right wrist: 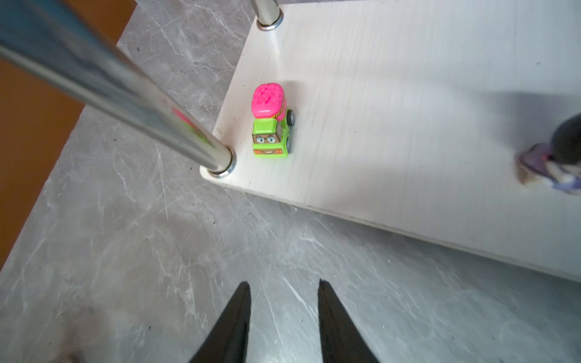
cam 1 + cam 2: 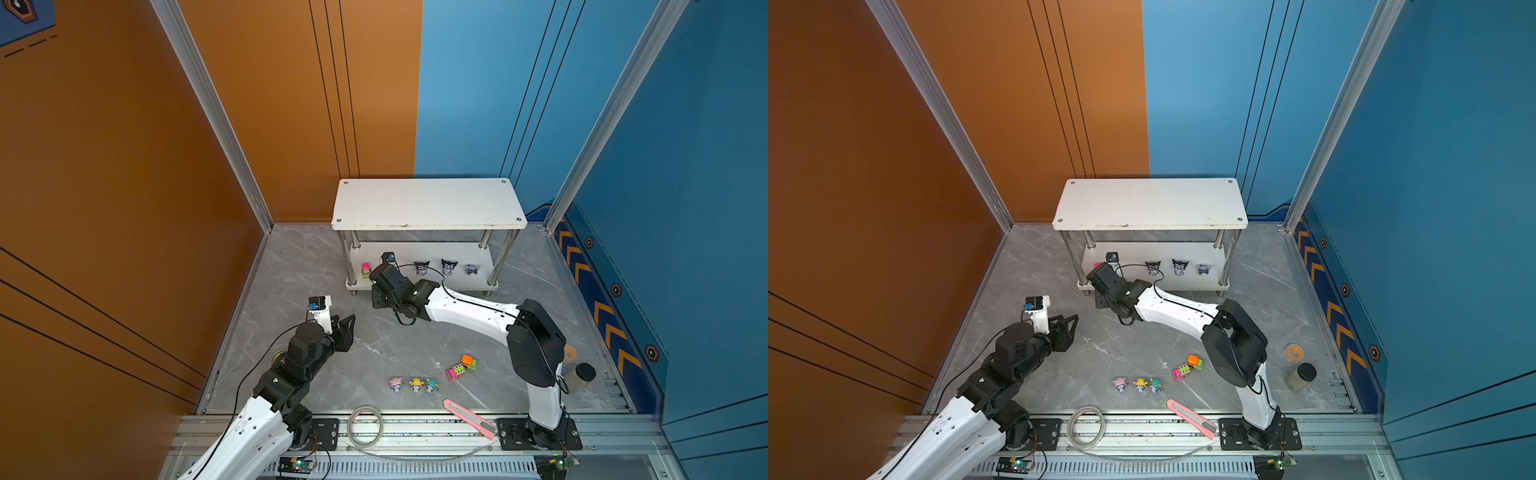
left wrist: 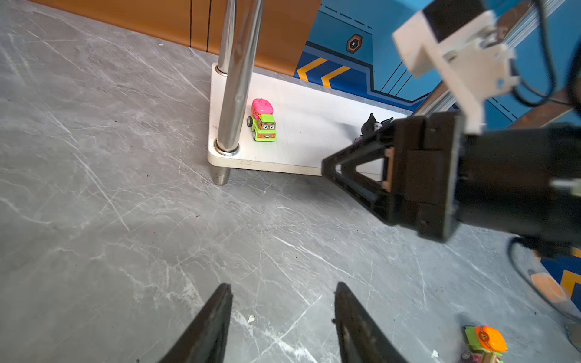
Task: Organize plastic toys on shelves
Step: Place the plastic toy on the shelf, then pick up the plastic toy from the bottom-center of the table.
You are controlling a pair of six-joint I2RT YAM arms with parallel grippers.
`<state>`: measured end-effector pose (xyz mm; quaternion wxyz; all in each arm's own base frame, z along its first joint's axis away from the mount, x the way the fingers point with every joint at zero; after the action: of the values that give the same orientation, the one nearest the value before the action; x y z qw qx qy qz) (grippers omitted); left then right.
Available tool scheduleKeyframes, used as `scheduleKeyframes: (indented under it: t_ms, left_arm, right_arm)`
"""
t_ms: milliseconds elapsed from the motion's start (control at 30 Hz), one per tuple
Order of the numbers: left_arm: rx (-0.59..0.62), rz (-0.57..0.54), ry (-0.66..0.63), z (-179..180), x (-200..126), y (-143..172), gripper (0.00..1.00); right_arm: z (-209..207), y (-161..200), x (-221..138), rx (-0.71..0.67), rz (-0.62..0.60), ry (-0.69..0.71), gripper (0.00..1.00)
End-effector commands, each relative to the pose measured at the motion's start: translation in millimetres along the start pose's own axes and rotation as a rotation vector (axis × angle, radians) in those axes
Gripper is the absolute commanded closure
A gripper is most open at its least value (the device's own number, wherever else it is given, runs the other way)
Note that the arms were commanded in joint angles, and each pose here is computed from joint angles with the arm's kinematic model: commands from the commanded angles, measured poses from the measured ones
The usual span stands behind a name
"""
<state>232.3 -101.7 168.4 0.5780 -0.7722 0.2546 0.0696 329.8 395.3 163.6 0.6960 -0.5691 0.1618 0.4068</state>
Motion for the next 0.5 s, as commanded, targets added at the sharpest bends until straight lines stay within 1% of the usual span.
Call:
scheduleKeyframes:
  t_ms: [0,100,267,333,400,467]
  left_arm:
    - [-0.012,0.051,-0.008,3,5,14,0.47]
    - [-0.020,0.062,0.026,-5,10,16,0.48]
    - [0.015,0.084,0.084,-26,16,21,0.48]
    - [0.037,0.094,0.111,-38,19,24,0.48]
    - [0.062,0.104,0.139,-50,22,28,0.48]
    - [0.091,0.116,0.151,-60,23,31,0.49]
  right_arm:
    - [-13,14,-32,-0.004,-0.001,0.044,0.73]
    - [-40,38,-63,-0.027,0.025,0.121,0.76]
    - [-98,76,-119,-0.017,0.066,0.261,0.73]
    - [-117,87,-140,0.006,0.083,0.299,0.67]
    - [-135,101,-157,0.048,0.117,0.326,0.59]
    - [-148,115,-167,0.086,0.160,0.336,0.53]
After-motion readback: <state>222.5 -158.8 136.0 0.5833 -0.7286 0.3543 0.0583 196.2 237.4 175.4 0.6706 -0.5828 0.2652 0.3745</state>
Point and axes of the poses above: each gripper's point midway between its finger pads, its own x axis out along the fingers, its own z axis along the line the jaws close on, y = z × x, the point moved 2 cm from there along -x, back along the fingers, and after that the axes turned 3 degrees about x, right-handed, at the moved point
